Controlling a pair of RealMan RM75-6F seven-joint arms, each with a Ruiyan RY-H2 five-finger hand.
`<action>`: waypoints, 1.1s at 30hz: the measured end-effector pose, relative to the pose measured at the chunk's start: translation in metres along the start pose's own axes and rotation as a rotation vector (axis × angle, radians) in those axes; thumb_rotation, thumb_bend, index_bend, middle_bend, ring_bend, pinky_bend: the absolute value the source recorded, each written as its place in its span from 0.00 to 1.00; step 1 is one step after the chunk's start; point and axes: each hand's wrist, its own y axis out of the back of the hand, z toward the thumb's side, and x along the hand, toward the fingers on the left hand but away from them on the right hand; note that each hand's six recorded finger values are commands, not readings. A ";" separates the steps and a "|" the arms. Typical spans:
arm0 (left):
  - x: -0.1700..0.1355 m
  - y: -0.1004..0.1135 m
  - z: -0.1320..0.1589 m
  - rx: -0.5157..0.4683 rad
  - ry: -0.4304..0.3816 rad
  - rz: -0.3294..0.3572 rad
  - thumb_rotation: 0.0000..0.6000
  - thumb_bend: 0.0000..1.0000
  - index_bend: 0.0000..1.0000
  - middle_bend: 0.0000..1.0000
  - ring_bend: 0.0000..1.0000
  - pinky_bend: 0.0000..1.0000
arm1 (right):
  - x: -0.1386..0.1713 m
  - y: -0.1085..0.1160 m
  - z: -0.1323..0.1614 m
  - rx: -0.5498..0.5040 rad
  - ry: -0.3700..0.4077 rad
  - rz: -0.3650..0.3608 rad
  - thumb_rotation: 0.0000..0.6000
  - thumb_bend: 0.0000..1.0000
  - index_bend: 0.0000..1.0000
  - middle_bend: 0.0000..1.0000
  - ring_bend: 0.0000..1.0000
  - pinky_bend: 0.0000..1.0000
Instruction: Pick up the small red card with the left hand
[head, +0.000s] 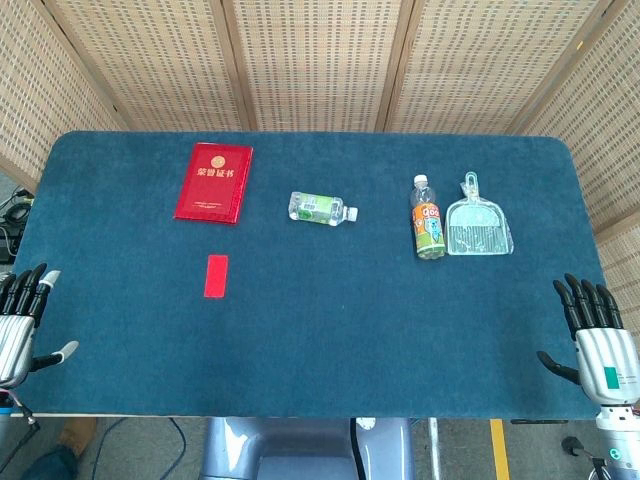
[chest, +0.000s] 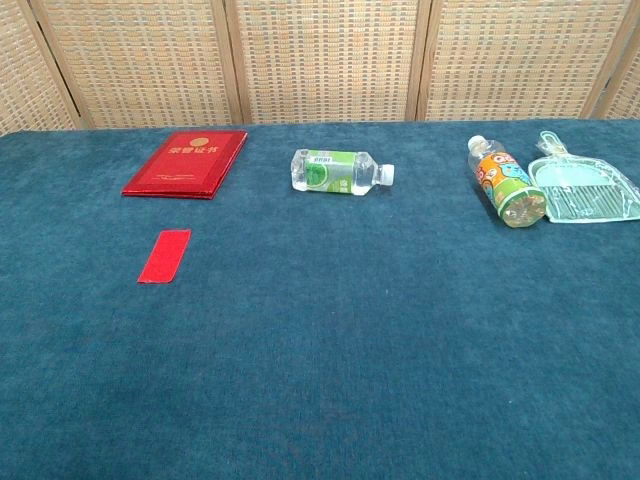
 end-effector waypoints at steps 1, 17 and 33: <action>0.000 0.000 0.000 0.000 0.000 0.001 1.00 0.00 0.00 0.00 0.00 0.00 | 0.000 0.000 0.000 0.000 0.000 0.001 1.00 0.00 0.00 0.00 0.00 0.00; 0.027 -0.027 0.017 -0.006 -0.046 -0.092 1.00 0.00 0.18 0.00 0.00 0.00 | -0.003 -0.001 -0.003 -0.012 -0.011 0.007 1.00 0.00 0.02 0.00 0.00 0.00; 0.142 -0.105 0.123 -0.081 -0.203 -0.217 1.00 0.08 0.44 0.00 0.00 0.00 | -0.011 -0.001 -0.016 -0.047 -0.042 0.005 1.00 0.00 0.03 0.00 0.00 0.00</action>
